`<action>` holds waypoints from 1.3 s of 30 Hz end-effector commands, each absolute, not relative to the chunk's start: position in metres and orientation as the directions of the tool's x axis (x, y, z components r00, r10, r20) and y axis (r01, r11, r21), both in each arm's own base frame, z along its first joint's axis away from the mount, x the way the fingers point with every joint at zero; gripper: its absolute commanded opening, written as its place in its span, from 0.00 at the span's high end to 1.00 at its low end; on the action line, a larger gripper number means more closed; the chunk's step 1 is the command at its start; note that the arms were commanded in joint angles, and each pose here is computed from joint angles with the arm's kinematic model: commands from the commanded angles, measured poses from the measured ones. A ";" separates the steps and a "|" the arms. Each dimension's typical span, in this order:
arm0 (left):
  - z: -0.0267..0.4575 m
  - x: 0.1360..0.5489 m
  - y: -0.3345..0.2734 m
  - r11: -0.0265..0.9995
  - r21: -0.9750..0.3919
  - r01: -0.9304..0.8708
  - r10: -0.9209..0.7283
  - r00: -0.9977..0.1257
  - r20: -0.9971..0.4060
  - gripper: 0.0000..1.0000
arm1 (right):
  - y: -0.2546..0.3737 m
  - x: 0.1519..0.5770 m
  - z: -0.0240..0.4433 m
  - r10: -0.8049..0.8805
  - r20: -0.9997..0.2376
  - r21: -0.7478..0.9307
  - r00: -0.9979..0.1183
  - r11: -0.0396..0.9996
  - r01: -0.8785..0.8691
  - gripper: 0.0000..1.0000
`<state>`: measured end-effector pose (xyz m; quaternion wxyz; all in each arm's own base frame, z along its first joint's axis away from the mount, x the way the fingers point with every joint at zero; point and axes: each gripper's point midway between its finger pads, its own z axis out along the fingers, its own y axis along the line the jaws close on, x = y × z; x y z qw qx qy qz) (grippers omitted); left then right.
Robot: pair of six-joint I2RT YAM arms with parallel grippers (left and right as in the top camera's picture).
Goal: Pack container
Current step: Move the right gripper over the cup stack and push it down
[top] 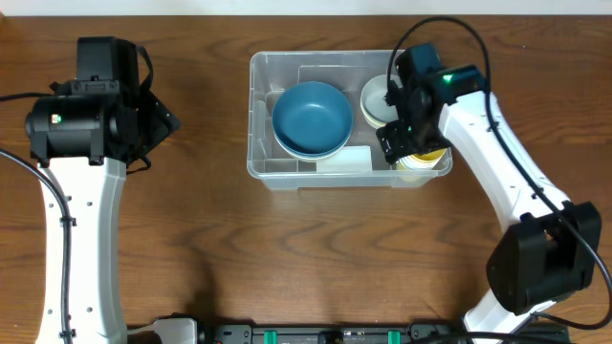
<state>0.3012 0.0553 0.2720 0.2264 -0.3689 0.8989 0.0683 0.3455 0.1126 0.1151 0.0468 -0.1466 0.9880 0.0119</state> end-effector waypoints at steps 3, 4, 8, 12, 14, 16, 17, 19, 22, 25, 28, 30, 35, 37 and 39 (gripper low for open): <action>0.273 0.302 0.056 0.705 -0.055 -0.707 -0.648 -0.611 -0.456 0.02 | 0.120 0.334 0.096 -0.268 -0.061 0.038 -0.961 0.962 -0.271 0.44; 0.273 0.302 0.056 0.705 -0.055 -0.707 -0.648 -0.611 -0.456 0.02 | 0.120 0.333 0.093 -0.269 -0.055 0.038 -0.962 0.962 -0.271 0.49; 0.273 0.303 0.056 0.705 -0.058 -0.707 -0.648 -0.609 -0.458 0.02 | 0.119 0.332 0.091 -0.269 -0.051 0.037 -0.962 0.962 -0.271 0.65; 0.274 0.304 0.056 0.705 -0.060 -0.707 -0.648 -0.608 -0.460 0.02 | 0.119 0.333 0.091 -0.268 -0.058 0.037 -0.962 0.962 -0.270 0.76; 0.274 0.304 0.056 0.705 -0.059 -0.706 -0.648 -0.608 -0.460 0.02 | 0.118 0.335 0.091 -0.268 -0.062 0.028 -0.961 0.962 -0.270 0.84; 0.274 0.304 0.056 0.705 -0.060 -0.707 -0.648 -0.608 -0.460 0.02 | 0.116 0.336 0.091 -0.268 -0.066 0.011 -0.961 0.963 -0.269 0.92; 0.274 0.303 0.056 0.705 -0.059 -0.707 -0.648 -0.608 -0.459 0.02 | 0.114 0.337 0.092 -0.268 -0.069 0.003 -0.961 0.963 -0.269 0.94; 0.274 0.303 0.056 0.705 -0.059 -0.706 -0.648 -0.608 -0.459 0.02 | 0.112 0.339 0.092 -0.268 -0.072 -0.010 -0.961 0.963 -0.268 0.99; 0.274 0.303 0.056 0.705 -0.059 -0.707 -0.648 -0.608 -0.459 0.02 | 0.107 0.342 0.092 -0.268 -0.080 -0.047 -0.960 0.963 -0.265 0.99; 0.274 0.303 0.056 0.705 -0.059 -0.707 -0.648 -0.608 -0.459 0.02 | 0.107 0.344 0.092 -0.272 -0.089 -0.052 -0.958 0.962 -0.268 0.99; 0.274 0.303 0.056 0.705 -0.059 -0.707 -0.648 -0.608 -0.459 0.02 | 0.108 0.347 0.093 -0.272 -0.100 -0.051 -0.957 0.962 -0.268 0.99; 0.274 0.303 0.056 0.705 -0.059 -0.706 -0.648 -0.608 -0.459 0.02 | 0.109 0.349 0.095 -0.273 -0.107 -0.051 -0.956 0.962 -0.269 0.99; 0.274 0.303 0.056 0.705 -0.059 -0.707 -0.648 -0.608 -0.459 0.02 | 0.113 0.355 0.101 -0.279 -0.134 -0.041 -0.951 0.960 -0.276 0.99; 0.274 0.303 0.056 0.705 -0.059 -0.706 -0.648 -0.608 -0.459 0.02 | 0.116 0.357 0.103 -0.292 -0.145 -0.027 -0.945 0.956 -0.291 0.99; 0.274 0.303 0.056 0.705 -0.059 -0.706 -0.648 -0.608 -0.459 0.02 | 0.126 0.359 0.107 -0.318 -0.161 0.019 -0.934 0.945 -0.325 0.99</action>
